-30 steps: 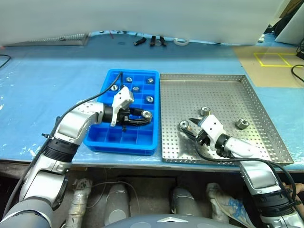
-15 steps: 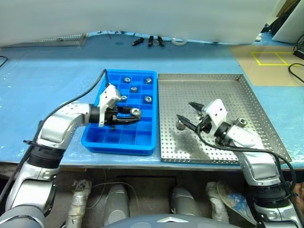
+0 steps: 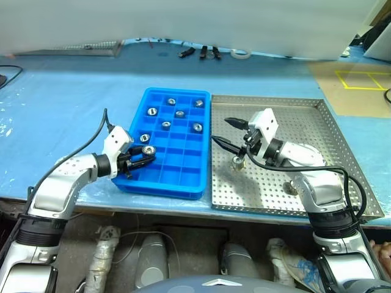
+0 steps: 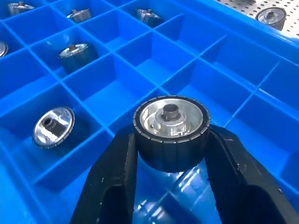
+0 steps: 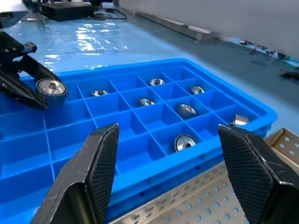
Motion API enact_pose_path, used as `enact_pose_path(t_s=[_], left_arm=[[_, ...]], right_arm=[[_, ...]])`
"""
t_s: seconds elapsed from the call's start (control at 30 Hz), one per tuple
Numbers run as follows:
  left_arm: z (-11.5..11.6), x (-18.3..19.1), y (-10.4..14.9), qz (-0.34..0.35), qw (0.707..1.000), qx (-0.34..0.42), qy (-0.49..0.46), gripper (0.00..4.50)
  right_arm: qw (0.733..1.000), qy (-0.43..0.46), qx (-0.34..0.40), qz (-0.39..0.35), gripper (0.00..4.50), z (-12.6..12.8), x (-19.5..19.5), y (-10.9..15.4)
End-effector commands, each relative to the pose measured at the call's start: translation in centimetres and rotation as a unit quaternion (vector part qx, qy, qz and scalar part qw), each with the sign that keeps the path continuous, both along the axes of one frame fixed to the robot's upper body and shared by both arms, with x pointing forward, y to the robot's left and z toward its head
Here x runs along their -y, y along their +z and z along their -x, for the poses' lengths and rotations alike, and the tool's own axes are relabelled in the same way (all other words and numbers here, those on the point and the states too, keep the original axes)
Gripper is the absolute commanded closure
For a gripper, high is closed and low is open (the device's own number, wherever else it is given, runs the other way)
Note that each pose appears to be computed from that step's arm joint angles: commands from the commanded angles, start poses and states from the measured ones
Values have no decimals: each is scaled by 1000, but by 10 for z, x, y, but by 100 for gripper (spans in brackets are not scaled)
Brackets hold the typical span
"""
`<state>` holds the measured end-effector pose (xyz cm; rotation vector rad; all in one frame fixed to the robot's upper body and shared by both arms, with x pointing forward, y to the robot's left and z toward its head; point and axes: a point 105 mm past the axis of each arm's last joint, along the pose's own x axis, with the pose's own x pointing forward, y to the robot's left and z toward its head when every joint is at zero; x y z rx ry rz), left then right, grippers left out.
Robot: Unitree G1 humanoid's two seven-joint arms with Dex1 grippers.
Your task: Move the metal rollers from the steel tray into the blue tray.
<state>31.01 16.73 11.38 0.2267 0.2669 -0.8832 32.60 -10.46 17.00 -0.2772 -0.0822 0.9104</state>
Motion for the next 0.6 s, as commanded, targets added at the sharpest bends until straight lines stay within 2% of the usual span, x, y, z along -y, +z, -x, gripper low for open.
enact_pose_path(t_s=[0.03,0.47,0.53,0.6], left_arm=[[1,5,16,4,999,36,-4,274],[-11,15,9,-12,999,25,-17,274],[-12,15,8,-14,999,19,-23,205],[-12,15,7,-17,999,15,-29,156]], right_arm=[[1000,14,23,-2,95,1,-3,11],[1000,14,15,-6,95,13,-1,10],[1000,9,13,-6,91,15,2,9],[1000,7,11,-7,91,16,3,9]])
